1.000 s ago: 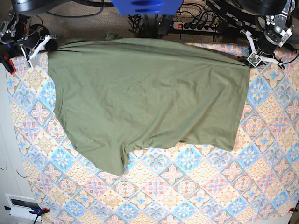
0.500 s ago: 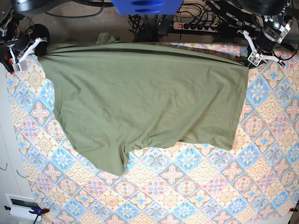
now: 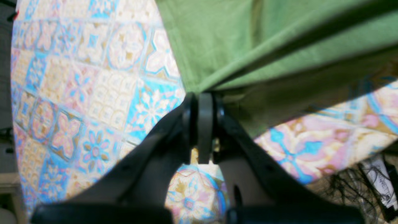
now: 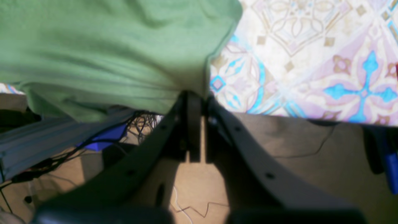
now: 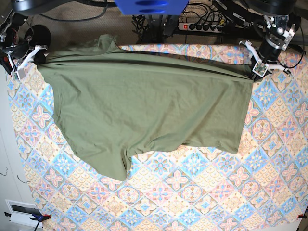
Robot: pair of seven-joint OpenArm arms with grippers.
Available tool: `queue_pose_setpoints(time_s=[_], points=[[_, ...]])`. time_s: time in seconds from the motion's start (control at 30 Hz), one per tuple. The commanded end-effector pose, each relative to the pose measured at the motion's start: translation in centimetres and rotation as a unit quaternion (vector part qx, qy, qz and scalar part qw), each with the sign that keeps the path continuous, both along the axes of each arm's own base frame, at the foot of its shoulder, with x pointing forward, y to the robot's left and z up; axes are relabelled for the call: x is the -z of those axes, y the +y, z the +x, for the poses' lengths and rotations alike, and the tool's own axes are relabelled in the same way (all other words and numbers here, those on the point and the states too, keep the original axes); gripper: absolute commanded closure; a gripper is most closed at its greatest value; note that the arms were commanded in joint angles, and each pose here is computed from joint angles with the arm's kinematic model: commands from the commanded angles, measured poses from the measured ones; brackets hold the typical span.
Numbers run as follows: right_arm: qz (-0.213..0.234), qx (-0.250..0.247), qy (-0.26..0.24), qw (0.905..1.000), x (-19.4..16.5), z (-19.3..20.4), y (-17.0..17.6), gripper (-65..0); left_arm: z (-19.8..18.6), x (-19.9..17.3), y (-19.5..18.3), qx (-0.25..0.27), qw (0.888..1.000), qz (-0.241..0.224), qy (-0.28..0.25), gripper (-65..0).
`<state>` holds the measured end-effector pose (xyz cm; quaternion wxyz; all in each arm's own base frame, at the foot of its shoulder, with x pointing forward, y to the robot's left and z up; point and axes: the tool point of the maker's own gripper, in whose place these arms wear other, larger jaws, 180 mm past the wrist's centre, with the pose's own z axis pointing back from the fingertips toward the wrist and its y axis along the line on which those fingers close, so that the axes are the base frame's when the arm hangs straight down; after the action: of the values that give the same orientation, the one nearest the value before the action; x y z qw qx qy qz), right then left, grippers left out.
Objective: Layout the t-shirt on the table in an organized manner, then fold the t-shirt properly
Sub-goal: 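Move the left gripper inward along the edge, folding the shirt side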
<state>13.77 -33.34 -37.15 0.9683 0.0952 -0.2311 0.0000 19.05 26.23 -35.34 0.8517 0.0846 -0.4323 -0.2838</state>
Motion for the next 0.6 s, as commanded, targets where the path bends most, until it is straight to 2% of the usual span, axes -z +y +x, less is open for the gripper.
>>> queue_pose_setpoints(time_s=[0.0,0.47,0.57], points=[[-0.013,-0.004,-0.023,0.9996,-1.3,1.1,-0.7,-0.3,0.9,-0.8,0.1,0.002,1.000,-0.001,-0.021,0.0],[-0.010,-0.003,-0.060,0.9982,-2.4,4.0,-0.7,-0.6,3.1,3.3,-1.8,-0.007,0.999,-0.043,-0.002,0.0],[-0.007,0.000,-0.068,0.9977,-2.5,4.6,-0.7,-0.7,2.9,4.3,-1.3,-0.016,0.999,-0.042,0.011,0.0]])
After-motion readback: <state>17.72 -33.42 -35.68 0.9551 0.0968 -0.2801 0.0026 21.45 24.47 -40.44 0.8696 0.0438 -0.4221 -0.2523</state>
